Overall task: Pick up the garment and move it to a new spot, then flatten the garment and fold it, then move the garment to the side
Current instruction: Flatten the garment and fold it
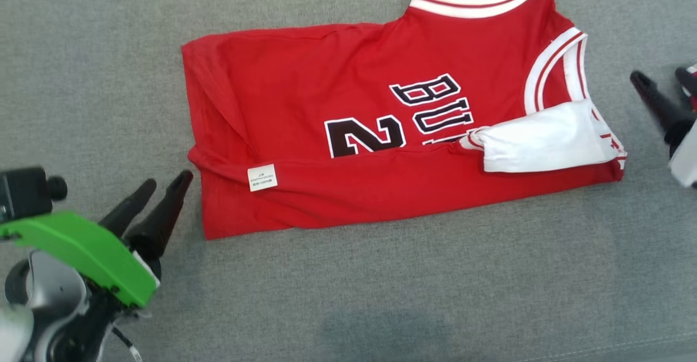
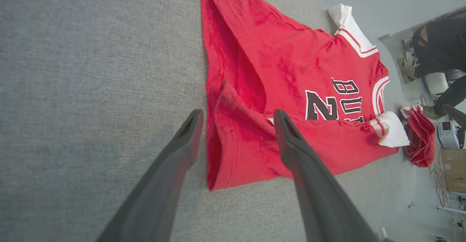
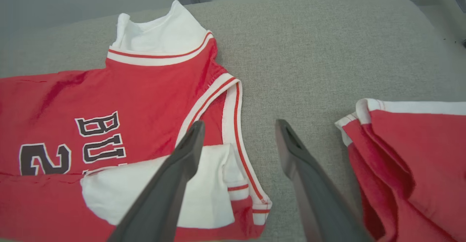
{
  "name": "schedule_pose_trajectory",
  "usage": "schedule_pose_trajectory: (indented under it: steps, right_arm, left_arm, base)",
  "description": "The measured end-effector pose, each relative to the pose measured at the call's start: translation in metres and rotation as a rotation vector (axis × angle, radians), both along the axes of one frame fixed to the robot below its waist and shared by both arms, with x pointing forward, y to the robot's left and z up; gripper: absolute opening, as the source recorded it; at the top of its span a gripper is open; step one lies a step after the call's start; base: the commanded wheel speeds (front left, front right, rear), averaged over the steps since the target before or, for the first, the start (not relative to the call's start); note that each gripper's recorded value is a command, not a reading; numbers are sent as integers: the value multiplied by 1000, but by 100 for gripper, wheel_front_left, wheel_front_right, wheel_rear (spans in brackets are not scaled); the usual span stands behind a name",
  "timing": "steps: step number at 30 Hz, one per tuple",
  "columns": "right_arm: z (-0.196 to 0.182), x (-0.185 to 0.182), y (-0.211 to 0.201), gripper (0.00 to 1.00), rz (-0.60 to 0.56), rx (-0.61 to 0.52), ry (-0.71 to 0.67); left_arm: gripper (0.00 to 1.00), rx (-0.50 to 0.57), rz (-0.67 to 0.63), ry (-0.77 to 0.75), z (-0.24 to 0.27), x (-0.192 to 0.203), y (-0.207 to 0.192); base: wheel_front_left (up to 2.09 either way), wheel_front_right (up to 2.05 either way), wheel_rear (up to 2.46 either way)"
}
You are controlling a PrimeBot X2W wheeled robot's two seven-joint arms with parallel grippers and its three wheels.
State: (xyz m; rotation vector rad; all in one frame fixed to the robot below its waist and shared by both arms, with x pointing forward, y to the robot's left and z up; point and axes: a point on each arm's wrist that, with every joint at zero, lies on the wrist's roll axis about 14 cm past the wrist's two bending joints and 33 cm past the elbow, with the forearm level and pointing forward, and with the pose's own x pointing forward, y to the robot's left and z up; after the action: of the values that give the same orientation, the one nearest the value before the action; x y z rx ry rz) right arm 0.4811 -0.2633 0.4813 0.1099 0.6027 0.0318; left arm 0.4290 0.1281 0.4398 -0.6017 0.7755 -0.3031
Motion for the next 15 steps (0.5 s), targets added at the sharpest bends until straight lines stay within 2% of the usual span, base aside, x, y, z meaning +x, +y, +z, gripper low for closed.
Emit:
schedule_pose_trajectory:
  steps: [7,11,15]
  right_arm:
    - [-3,-41,-5,100,15,-74,-45]
    - [-22,-51,-4,100,27,-89,-41]
    - [-56,-60,-12,100,24,-104,25]
  left_arm:
    - [100,5,56,-87,4,-32,-1]
    - [100,47,82,-110,-8,-38,5]
    - [100,18,81,-74,-24,-35,-5]
  base:
    - [0,0,0]
    - [0,0,0]
    - [0,0,0]
